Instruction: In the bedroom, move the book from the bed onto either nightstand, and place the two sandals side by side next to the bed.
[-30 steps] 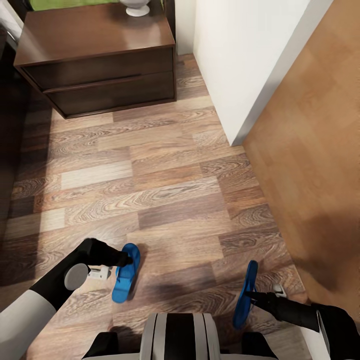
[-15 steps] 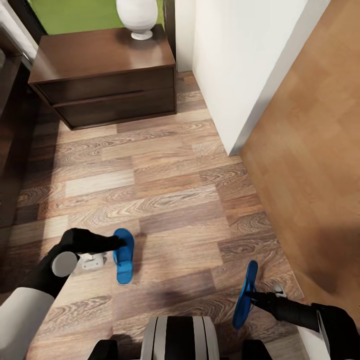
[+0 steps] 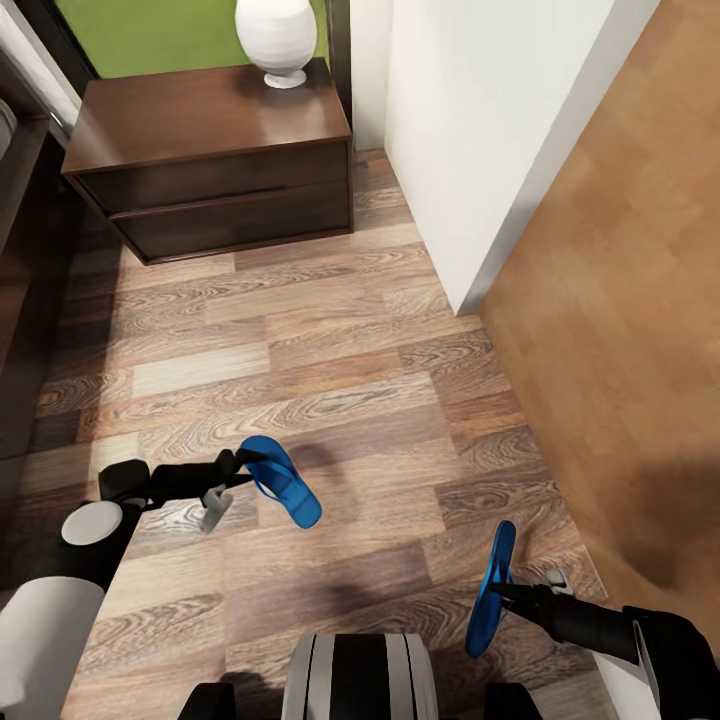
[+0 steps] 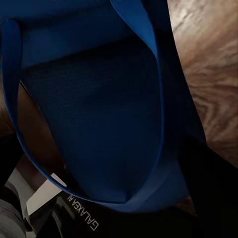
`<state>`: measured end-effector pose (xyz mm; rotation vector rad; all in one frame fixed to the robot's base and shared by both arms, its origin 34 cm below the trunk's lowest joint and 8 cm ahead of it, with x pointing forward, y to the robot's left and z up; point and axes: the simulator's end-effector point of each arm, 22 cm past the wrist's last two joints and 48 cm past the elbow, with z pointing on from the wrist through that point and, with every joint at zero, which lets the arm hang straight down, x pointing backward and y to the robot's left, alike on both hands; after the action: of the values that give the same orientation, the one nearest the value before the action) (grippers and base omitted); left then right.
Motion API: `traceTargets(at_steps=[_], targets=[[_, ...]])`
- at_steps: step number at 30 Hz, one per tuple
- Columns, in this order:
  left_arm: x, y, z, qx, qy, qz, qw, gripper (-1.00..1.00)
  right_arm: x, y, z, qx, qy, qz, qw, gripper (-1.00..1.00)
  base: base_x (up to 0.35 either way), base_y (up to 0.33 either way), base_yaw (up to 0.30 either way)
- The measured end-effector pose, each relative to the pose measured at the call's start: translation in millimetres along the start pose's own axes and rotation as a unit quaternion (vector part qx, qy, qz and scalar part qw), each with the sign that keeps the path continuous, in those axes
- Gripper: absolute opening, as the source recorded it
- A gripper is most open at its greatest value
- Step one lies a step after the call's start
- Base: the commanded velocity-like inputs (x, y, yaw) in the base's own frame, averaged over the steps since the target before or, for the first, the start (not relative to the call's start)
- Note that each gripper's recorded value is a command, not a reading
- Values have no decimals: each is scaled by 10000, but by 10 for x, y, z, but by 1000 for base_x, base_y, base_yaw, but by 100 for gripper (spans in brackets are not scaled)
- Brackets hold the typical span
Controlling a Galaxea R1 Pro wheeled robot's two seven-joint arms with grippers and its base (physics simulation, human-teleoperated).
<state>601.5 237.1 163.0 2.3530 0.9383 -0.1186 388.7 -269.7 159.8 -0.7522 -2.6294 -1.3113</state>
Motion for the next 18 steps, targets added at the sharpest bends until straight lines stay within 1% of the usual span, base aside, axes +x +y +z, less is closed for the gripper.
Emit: traceTargets(at_steps=[7, 8, 10, 11, 12, 13, 14, 15, 16, 17, 18], targets=[[-22, -8, 11, -16, -23, -39, 10000, -100, -1, 0, 0, 0, 1, -1, 10000, -100, 0, 0, 0], [3, -18, 14, -13, 35, -80, 10000, -100, 0, 0, 0, 1, 1, -1, 10000, -100, 0, 0, 0], [96, -62, 26, 19, 255, -224, 9994, -100, 0, 0, 0, 1, 1, -1, 10000, -100, 0, 0, 0], [328, -146, 23, 66, 794, -543, 9953, -100, 0, 0, 0, 0, 1, -1, 10000, -100, 0, 0, 0], [433, -171, 17, 72, 1055, -683, 9920, -100, 0, 0, 0, 0, 0, 0, 10000, -100, 0, 0, 0], [478, -173, 16, 59, 1177, -763, 9901, -100, 0, 0, 0, 0, 0, 0, 10000, -100, 0, 0, 0], [551, -190, 21, 72, 1389, -877, 9864, -100, 0, 0, 0, 0, 0, 0, 10000, -100, 0, 0, 0], [578, -188, 30, 61, 1488, -945, 9843, -100, 0, 0, 0, 0, 0, 0, 10000, -100, 0, 0, 0], [606, -174, 62, 42, 1641, -1061, 9807, -100, 0, -1, 0, 1, 0, 0, 10000, -100, 0, 0, 0], [602, -106, 155, -44, 1844, -1287, 9744, -100, 0, -1, -1, 1, -1, 0, 10000, -100, 0, 0, 0], [571, -44, 226, -114, 1926, -1433, 9707, -100, 0, -1, -1, 1, -1, 0, 10000, -100, 0, 0, 0]])
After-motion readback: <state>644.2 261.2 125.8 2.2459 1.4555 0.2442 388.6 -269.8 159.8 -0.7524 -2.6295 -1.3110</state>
